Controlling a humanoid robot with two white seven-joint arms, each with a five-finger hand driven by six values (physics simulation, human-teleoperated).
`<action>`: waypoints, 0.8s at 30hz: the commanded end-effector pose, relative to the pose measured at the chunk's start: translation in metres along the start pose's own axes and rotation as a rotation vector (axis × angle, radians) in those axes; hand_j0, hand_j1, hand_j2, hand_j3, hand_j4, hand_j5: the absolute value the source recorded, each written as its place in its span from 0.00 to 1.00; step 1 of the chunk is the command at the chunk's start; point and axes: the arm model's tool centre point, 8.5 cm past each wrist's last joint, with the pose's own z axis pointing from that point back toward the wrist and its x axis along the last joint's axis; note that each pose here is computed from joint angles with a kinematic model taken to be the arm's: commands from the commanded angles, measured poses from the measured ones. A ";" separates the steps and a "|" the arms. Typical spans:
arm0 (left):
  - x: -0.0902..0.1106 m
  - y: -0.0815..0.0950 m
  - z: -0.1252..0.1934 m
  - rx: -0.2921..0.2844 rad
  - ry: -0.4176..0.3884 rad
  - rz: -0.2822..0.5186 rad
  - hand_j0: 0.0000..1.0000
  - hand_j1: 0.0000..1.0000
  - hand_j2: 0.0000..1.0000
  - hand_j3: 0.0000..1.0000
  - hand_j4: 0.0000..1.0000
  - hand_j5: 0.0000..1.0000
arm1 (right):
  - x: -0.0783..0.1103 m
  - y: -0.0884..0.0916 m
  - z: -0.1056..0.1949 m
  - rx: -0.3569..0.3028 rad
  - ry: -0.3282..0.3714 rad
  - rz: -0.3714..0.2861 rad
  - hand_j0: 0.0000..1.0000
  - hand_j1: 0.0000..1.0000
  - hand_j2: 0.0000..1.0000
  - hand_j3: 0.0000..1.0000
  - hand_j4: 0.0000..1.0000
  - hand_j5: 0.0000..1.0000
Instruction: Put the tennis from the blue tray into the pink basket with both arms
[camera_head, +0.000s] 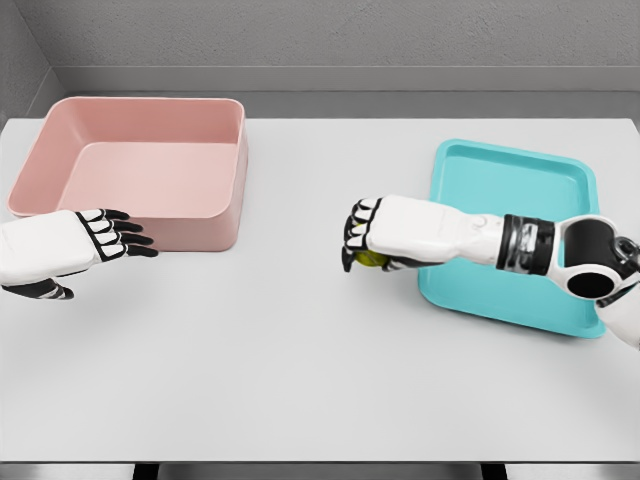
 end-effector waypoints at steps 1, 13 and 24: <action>0.000 0.001 0.000 0.003 0.001 0.005 1.00 1.00 1.00 1.00 1.00 1.00 | 0.005 0.000 -0.010 -0.009 -0.023 -0.007 0.46 0.46 0.46 0.46 0.46 0.46; -0.001 0.000 0.001 0.002 0.002 0.004 1.00 1.00 1.00 1.00 1.00 1.00 | 0.027 0.008 -0.053 -0.006 -0.116 -0.001 0.46 0.46 0.46 0.46 0.46 0.46; 0.000 0.001 0.001 0.002 0.001 0.004 1.00 1.00 1.00 1.00 1.00 1.00 | 0.027 0.024 -0.080 0.016 -0.129 -0.031 0.46 0.46 0.46 0.46 0.46 0.46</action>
